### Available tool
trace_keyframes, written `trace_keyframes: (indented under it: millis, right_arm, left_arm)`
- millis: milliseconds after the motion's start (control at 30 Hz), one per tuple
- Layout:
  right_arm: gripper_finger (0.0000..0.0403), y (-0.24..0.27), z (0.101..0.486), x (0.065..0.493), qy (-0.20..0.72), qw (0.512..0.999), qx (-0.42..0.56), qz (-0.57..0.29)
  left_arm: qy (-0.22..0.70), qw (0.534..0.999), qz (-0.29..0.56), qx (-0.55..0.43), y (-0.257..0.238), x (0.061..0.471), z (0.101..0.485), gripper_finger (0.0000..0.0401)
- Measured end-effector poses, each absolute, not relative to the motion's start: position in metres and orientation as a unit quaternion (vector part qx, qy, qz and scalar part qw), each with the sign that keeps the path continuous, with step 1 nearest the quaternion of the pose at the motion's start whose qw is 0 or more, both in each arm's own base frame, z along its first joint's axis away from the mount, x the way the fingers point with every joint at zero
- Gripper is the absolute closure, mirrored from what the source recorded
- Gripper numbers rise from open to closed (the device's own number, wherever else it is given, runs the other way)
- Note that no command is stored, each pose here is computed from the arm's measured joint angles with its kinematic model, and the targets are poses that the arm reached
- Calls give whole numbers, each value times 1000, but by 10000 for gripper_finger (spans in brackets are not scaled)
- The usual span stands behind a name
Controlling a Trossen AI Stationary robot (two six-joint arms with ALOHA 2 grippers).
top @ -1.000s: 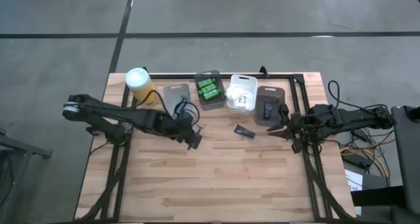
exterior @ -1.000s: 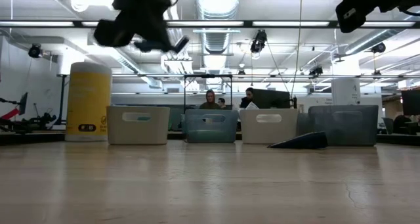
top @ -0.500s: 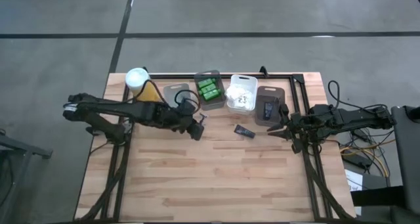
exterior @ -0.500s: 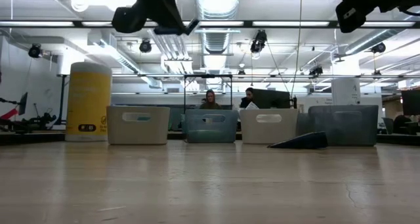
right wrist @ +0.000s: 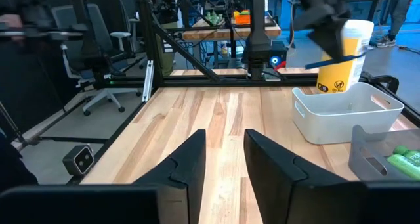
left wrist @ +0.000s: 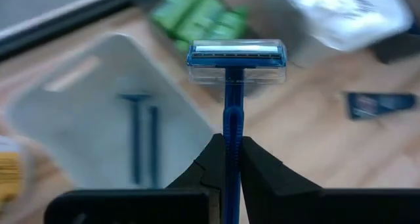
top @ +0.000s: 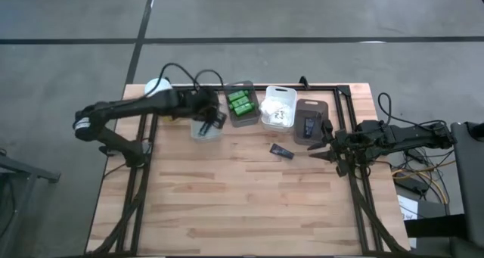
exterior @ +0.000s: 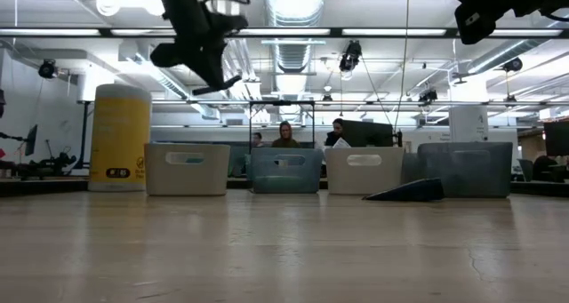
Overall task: Pick & Place Travel size toiletries
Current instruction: Put the blue razor into the gray bin
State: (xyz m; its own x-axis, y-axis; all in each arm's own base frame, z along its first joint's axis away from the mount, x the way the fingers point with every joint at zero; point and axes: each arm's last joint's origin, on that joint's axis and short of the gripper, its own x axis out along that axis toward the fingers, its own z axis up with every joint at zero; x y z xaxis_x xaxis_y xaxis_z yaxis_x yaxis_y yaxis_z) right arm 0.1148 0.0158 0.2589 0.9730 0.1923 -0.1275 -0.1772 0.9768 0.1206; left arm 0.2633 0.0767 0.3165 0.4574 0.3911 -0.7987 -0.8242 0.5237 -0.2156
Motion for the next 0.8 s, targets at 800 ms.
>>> trace_keyframes:
  millis: [800]
  right_arm:
    - [244,16,259,115,69,992,54,93]
  left_arm:
    - [384,736,449,-332,138,231,250,373]
